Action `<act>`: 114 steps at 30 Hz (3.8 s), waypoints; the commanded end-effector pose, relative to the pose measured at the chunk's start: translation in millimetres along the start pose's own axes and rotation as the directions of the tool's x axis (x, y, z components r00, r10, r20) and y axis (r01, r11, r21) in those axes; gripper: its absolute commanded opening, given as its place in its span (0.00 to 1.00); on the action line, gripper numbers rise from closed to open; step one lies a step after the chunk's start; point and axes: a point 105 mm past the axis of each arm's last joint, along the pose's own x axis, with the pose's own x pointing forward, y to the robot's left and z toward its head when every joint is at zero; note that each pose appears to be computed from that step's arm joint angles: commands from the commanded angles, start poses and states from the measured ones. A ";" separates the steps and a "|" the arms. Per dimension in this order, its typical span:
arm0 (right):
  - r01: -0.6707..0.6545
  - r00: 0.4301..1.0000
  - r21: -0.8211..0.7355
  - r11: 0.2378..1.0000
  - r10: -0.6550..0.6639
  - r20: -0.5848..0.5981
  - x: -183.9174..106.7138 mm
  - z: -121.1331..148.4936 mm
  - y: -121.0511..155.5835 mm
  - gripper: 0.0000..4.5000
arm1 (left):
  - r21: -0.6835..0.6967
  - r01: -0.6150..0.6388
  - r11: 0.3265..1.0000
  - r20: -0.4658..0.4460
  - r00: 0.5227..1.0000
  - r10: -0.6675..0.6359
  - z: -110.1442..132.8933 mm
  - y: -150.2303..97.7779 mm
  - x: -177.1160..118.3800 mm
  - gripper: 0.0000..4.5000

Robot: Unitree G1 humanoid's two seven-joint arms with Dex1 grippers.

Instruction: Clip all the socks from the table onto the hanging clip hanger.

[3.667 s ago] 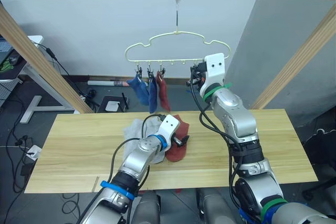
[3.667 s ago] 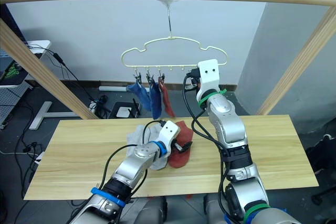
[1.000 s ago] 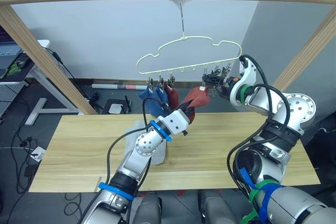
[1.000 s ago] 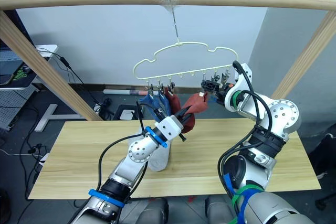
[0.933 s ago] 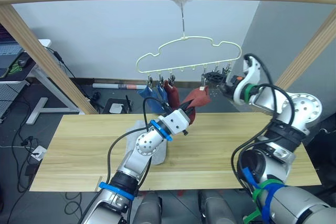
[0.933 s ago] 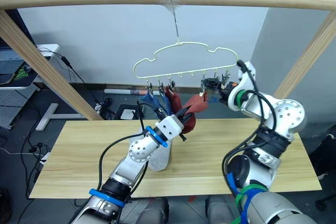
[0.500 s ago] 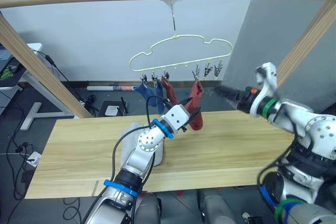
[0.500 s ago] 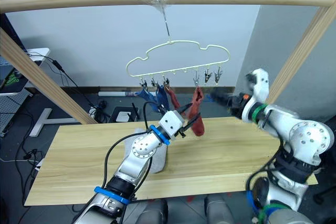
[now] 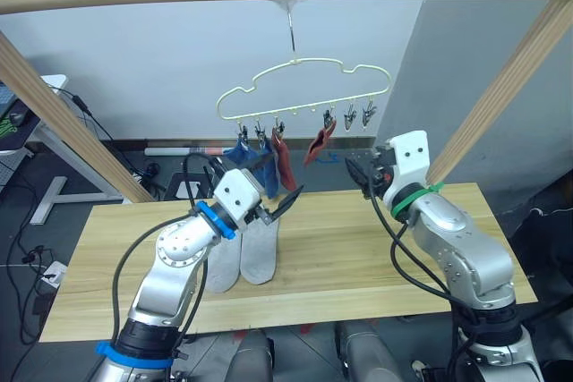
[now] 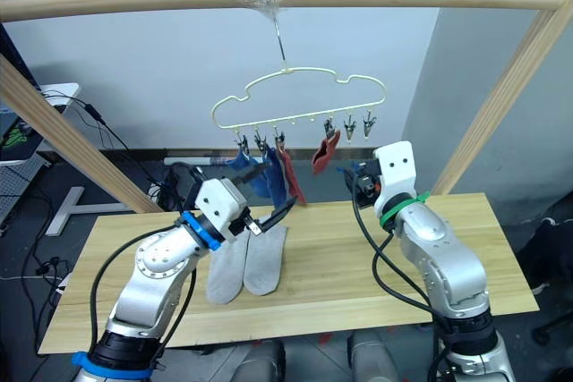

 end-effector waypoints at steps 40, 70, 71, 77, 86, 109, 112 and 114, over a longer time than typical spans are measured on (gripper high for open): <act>0.182 0.973 -0.026 0.983 -0.177 0.149 58.8 32.8 -19.8 0.26 | 0.031 -0.056 0.998 0.084 0.995 0.053 48.4 24.2 4.0 0.91; 0.182 0.969 -0.022 0.983 -0.176 0.171 60.5 37.0 -16.9 0.26 | 0.023 -0.059 0.998 0.071 0.996 0.057 45.8 23.9 4.2 0.91; 0.183 0.969 -0.023 0.983 -0.177 0.171 60.7 37.1 -17.0 0.30 | 0.023 -0.060 0.998 0.071 0.996 0.058 45.6 23.9 4.3 0.91; 0.187 0.968 -0.025 0.982 -0.180 0.173 61.4 37.7 -16.9 0.39 | 0.020 -0.059 0.998 0.072 0.996 0.058 46.3 23.5 4.4 0.91; 0.179 0.968 -0.025 0.984 -0.171 0.182 61.5 40.1 -14.8 0.39 | 0.021 -0.060 0.998 0.072 0.996 0.059 47.0 24.1 4.9 0.91; 0.137 0.971 -0.035 0.990 -0.127 0.201 67.0 45.6 -6.0 0.39 | -0.129 -0.042 0.991 0.120 0.991 0.058 60.4 22.8 9.3 0.91; 0.136 0.971 -0.037 0.990 -0.126 0.202 67.3 45.8 -5.6 0.39 | -0.163 -0.024 0.986 0.126 0.991 0.045 62.4 19.4 9.0 0.91; 0.135 0.971 -0.037 0.990 -0.125 0.204 67.3 46.3 -5.6 0.39 | -0.160 -0.022 0.987 0.123 0.992 0.042 62.7 18.7 8.8 0.91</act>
